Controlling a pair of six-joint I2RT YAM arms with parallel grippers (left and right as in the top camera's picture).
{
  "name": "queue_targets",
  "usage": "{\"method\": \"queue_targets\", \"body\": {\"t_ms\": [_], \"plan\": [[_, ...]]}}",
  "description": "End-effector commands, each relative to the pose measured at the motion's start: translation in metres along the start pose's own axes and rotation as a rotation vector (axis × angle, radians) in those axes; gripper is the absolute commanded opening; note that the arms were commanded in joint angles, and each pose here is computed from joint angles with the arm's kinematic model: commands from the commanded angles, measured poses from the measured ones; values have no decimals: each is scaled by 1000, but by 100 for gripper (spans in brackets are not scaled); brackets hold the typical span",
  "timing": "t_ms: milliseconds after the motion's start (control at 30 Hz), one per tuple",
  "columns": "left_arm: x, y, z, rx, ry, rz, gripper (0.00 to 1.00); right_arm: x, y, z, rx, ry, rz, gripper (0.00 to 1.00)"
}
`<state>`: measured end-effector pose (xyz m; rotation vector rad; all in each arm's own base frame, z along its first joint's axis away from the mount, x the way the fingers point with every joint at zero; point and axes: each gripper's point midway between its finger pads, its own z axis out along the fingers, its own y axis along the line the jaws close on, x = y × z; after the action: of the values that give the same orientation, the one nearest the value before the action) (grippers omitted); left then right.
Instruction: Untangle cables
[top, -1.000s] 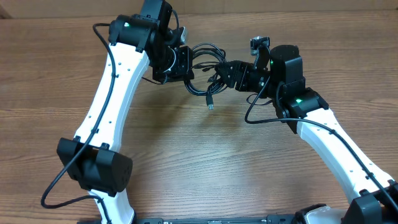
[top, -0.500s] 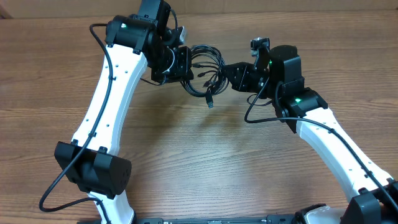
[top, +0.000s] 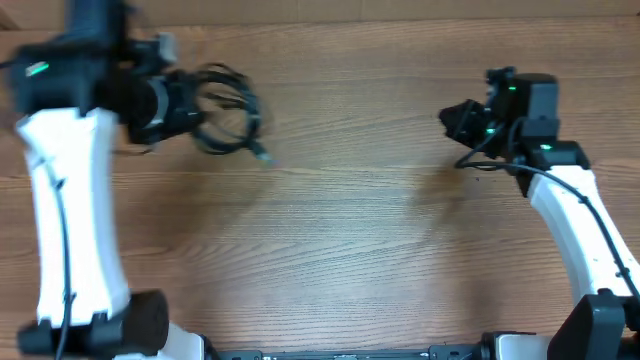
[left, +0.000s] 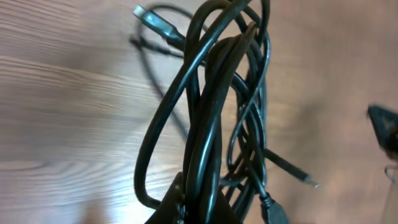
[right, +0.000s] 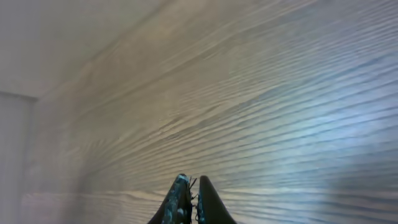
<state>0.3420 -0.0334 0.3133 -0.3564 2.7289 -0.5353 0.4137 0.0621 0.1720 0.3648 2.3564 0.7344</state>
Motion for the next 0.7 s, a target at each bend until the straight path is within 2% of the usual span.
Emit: {"method": "queue_targets", "body": {"t_ms": [0, 200, 233, 267, 333, 500, 633, 667], "plan": [[1, -9, -17, 43, -45, 50, 4, -4, 26, -10, -163, 26, -35, 4], [5, -40, -3, 79, -27, 143, 4, 16, 62, 0, -228, 70, -103, 6], [6, -48, 0, 86, -25, 162, 4, 18, 70, 1, -246, 68, -124, 16], [8, -53, 3, 90, -21, 179, 4, 19, 78, 1, -262, 63, -143, 32], [10, -62, 10, 78, -15, 216, 4, 19, 96, -1, -301, 43, -186, 52], [10, -74, 30, 3, -24, 297, 4, 19, 140, -15, -384, 6, -283, 54], [18, -102, 45, 31, -11, 371, 4, 19, 160, -16, -380, -32, -378, 55], [22, -109, 48, 39, -6, 389, 4, 19, 159, -14, -354, -46, -390, 58]]}}
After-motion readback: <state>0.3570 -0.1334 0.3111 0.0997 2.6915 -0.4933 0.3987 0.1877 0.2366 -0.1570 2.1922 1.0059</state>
